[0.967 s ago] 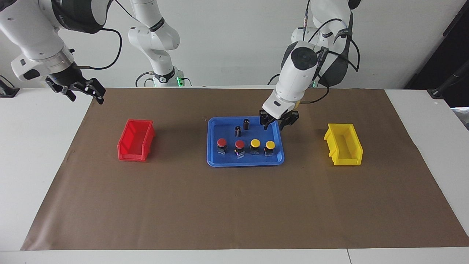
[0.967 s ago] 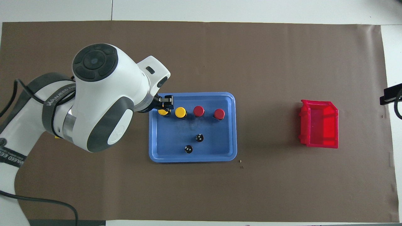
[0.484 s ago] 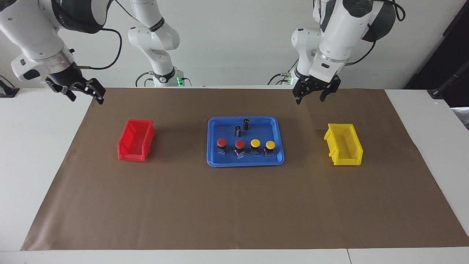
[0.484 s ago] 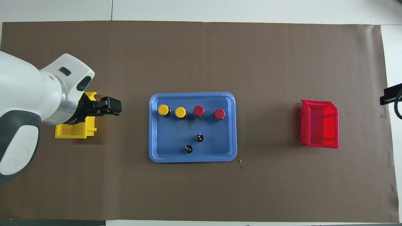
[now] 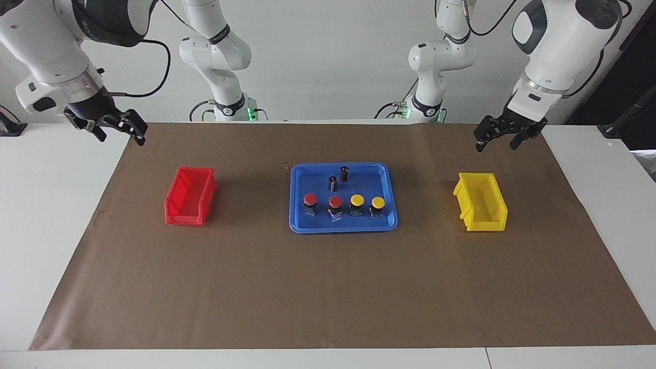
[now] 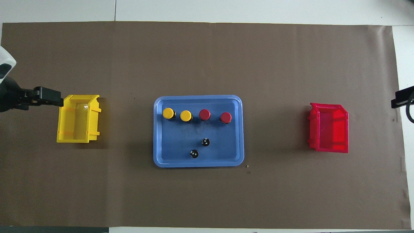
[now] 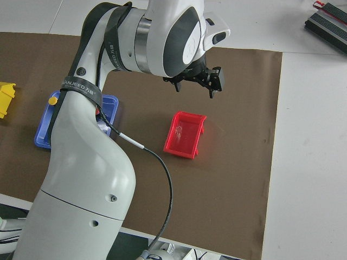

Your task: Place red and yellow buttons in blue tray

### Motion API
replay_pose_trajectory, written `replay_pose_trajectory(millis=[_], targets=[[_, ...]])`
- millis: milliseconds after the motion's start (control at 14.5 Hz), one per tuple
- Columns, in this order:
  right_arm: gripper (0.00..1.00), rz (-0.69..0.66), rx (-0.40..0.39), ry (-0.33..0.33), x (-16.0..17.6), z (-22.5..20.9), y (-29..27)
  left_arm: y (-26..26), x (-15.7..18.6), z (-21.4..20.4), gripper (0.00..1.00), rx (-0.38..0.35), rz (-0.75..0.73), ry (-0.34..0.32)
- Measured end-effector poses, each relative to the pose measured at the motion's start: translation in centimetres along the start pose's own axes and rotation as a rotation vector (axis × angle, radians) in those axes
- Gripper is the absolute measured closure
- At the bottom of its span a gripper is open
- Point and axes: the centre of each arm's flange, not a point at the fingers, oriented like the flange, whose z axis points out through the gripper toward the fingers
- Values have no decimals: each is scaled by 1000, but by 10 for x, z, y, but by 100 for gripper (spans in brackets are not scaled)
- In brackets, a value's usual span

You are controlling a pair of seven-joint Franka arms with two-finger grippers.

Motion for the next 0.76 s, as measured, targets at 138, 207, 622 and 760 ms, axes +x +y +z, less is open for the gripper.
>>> replay_pose_trajectory(millis=[138,207,622,760], targets=[[0,0,0,0,0,0,0,1,15,-8,1,-4,5,18],[0,0,0,0,0,0,0,2,21,-10,1,-4,9,18],[0,0,0,0,0,0,0,6,30,-5,1,93,105,-16],[0,0,0,0,0,0,0,5,30,-4,1,95,136,-19]])
